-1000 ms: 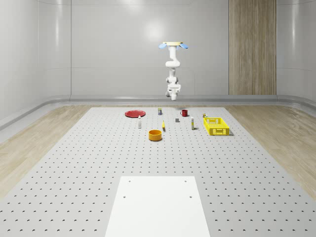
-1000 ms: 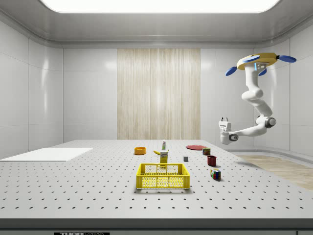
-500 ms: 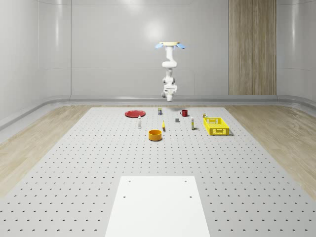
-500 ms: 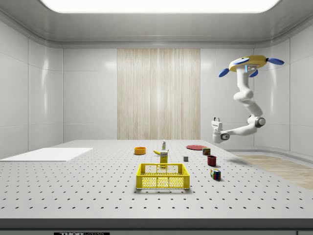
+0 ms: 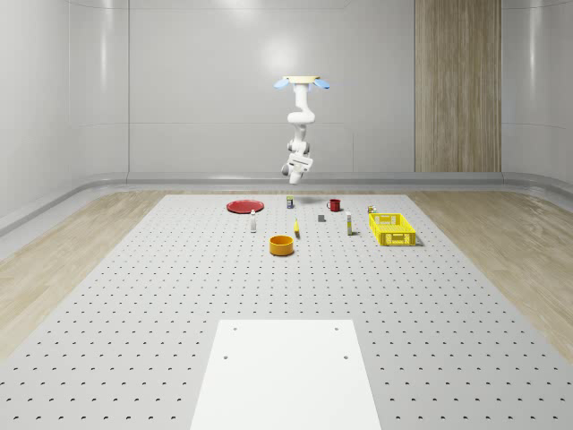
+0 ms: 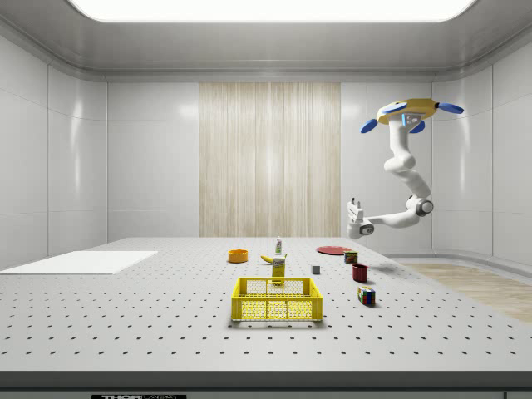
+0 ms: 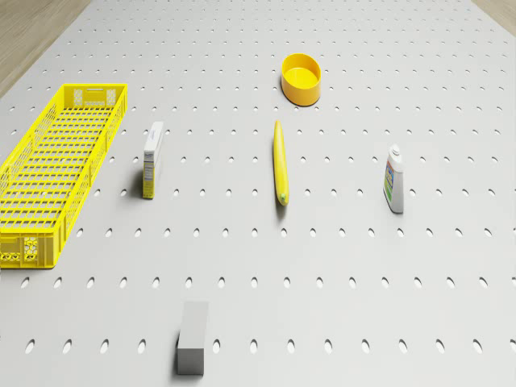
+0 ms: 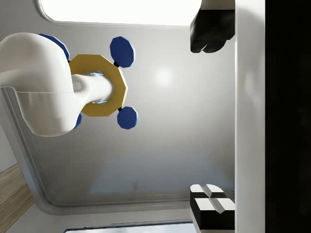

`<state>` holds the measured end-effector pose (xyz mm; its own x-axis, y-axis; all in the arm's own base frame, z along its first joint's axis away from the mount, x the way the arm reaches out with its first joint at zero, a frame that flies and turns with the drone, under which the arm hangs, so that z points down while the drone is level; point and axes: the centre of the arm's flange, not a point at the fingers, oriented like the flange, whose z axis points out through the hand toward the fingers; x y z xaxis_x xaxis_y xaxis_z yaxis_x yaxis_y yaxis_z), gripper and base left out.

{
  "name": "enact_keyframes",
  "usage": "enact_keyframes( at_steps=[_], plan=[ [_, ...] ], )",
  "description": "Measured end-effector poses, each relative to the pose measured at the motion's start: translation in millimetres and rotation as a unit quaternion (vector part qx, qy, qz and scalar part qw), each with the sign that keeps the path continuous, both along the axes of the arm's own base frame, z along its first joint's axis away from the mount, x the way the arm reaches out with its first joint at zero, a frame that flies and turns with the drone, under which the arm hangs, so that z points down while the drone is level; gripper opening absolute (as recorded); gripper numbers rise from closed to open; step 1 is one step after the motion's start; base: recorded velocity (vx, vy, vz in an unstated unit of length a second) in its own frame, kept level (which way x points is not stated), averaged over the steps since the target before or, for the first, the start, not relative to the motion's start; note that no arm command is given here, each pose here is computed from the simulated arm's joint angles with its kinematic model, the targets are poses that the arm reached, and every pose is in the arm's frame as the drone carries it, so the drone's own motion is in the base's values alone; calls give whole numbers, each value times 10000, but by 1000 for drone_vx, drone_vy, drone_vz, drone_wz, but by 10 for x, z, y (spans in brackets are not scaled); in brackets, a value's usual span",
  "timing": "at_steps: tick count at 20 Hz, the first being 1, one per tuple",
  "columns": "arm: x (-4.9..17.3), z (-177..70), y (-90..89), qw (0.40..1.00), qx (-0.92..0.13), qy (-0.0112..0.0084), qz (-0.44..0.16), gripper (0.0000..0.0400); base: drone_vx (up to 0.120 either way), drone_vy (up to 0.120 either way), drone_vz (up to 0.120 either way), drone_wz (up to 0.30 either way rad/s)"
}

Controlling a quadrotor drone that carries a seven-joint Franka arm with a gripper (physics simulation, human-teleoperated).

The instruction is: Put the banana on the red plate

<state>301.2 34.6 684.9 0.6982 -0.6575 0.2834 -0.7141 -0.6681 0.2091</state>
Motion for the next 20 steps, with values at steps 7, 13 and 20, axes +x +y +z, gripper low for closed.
enact_keyframes(
  at_steps=[7,13,20],
  plan=[
    [11,-460,522,9371,-3489,-12,-111,400,120,-91,-6,0],
    [43,-1414,515,6544,-7557,-3,-256,400,120,0,-120,0],
    [57,-1876,-27,3385,-9405,10,-305,400,120,-34,-120,0]
  ],
)
